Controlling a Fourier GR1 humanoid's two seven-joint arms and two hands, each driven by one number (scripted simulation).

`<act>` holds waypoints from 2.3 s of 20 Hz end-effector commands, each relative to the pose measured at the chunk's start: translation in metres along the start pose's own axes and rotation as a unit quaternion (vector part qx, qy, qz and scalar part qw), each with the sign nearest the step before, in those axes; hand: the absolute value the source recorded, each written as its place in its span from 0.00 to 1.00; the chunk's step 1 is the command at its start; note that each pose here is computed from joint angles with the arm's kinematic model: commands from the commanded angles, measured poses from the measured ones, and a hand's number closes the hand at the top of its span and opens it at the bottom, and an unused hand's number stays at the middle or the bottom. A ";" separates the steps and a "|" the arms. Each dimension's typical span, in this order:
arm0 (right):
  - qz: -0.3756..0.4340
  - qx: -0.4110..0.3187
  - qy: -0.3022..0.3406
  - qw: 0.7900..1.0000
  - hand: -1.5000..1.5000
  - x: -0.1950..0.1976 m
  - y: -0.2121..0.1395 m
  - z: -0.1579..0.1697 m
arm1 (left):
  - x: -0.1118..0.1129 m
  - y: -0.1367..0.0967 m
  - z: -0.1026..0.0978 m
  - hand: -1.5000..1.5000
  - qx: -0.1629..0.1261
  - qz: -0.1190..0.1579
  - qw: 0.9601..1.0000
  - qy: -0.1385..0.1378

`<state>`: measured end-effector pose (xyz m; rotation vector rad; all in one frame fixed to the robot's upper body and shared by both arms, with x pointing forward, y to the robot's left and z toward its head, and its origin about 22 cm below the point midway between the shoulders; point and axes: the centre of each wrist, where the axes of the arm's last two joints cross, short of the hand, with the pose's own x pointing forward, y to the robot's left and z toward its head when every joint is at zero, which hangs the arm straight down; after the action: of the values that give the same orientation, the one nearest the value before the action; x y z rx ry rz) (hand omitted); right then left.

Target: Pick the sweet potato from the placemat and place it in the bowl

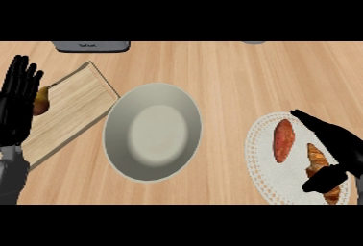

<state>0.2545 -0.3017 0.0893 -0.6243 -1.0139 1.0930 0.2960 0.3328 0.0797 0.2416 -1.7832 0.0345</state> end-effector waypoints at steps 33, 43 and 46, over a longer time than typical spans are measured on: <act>0.023 0.013 0.000 1.000 1.00 -0.024 0.074 -0.082 | -0.001 0.007 -0.003 0.50 0.008 -0.001 1.000 0.000; 0.026 -0.047 -0.028 0.998 1.00 -0.045 0.054 -0.083 | 0.033 0.007 -0.008 0.50 -0.001 -0.003 1.000 0.000; 0.140 -0.006 -0.110 0.984 1.00 -0.034 -0.019 -0.104 | 0.010 -0.028 -0.005 0.50 -0.027 0.009 0.999 -0.014</act>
<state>0.3229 -0.3204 0.0125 -0.6857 -1.1180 1.2532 0.2976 0.3210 0.0881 0.2246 -1.7943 0.0157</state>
